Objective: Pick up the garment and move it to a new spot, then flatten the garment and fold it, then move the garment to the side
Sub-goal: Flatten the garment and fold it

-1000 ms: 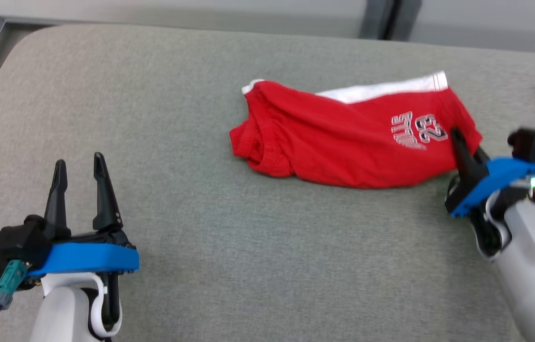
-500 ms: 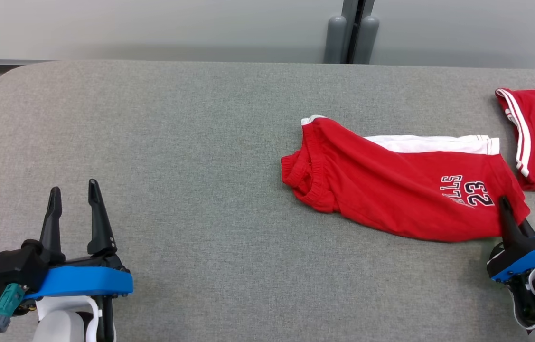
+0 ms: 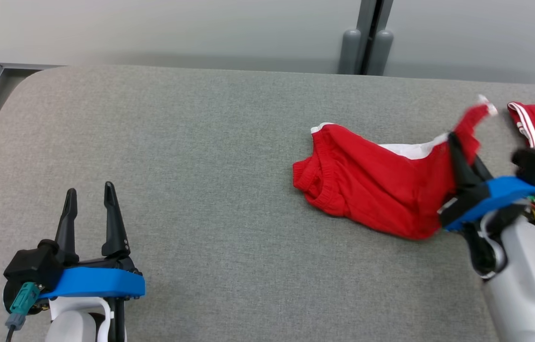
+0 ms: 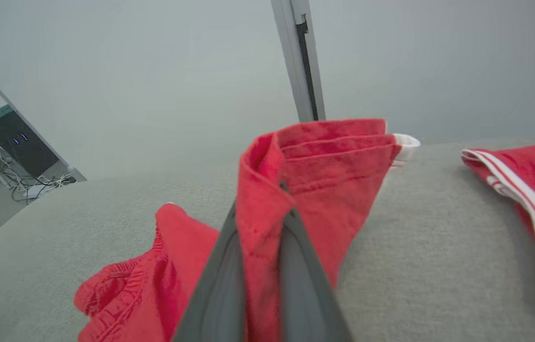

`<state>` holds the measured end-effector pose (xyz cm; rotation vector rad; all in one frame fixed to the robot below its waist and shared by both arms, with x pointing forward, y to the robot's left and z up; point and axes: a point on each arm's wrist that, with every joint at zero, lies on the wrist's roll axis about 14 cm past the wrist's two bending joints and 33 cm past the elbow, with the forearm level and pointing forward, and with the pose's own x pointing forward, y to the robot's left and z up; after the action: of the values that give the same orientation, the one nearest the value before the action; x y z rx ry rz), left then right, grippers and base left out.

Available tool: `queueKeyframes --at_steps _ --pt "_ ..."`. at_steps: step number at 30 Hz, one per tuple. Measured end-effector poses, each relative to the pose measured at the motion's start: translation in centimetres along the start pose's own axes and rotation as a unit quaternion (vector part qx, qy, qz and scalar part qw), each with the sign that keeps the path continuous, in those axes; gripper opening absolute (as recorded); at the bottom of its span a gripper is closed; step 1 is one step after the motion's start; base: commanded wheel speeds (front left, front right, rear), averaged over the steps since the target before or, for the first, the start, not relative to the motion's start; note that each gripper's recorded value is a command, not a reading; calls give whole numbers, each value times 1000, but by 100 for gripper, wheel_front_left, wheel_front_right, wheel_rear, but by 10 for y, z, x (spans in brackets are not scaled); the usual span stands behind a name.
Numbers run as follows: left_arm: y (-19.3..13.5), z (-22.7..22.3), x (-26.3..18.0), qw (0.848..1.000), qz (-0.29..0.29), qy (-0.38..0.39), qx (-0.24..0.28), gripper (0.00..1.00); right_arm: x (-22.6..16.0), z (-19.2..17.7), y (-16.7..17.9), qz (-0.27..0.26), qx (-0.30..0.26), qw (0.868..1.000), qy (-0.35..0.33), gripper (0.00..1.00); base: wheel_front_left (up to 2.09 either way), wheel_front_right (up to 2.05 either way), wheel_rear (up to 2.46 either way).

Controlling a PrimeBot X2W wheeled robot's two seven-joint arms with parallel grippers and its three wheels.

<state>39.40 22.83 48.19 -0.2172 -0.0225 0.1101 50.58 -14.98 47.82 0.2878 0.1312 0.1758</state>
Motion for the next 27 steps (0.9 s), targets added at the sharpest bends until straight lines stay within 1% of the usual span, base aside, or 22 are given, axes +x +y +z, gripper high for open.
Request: queueKeyframes --at_steps 5,7,10,13,18,24,27 --pt "3 0 -3 1000 6 0 1 100 17 2 58 66 -13 998 5 0 0 0 0" --pt "6 2 -3 1000 9 -2 1 100 20 -4 80 92 -20 995 15 0 0 0 0" --pt "9 2 -5 1000 15 -1 1 100 20 -18 105 121 -27 992 34 0 0 0 0" --pt "12 0 -7 1000 19 1 1 100 18 -35 121 146 -51 987 53 0 0 0 0" --pt "17 -2 -9 1000 27 6 -1 100 7 -65 146 179 -49 979 81 0 0 0 0" --pt "18 -5 -10 999 30 9 -1 100 -3 -88 155 194 -45 975 96 0 0 0 0" --pt "16 -8 -9 1000 27 13 -2 100 -8 -100 160 206 -57 971 105 0 0 0 0"
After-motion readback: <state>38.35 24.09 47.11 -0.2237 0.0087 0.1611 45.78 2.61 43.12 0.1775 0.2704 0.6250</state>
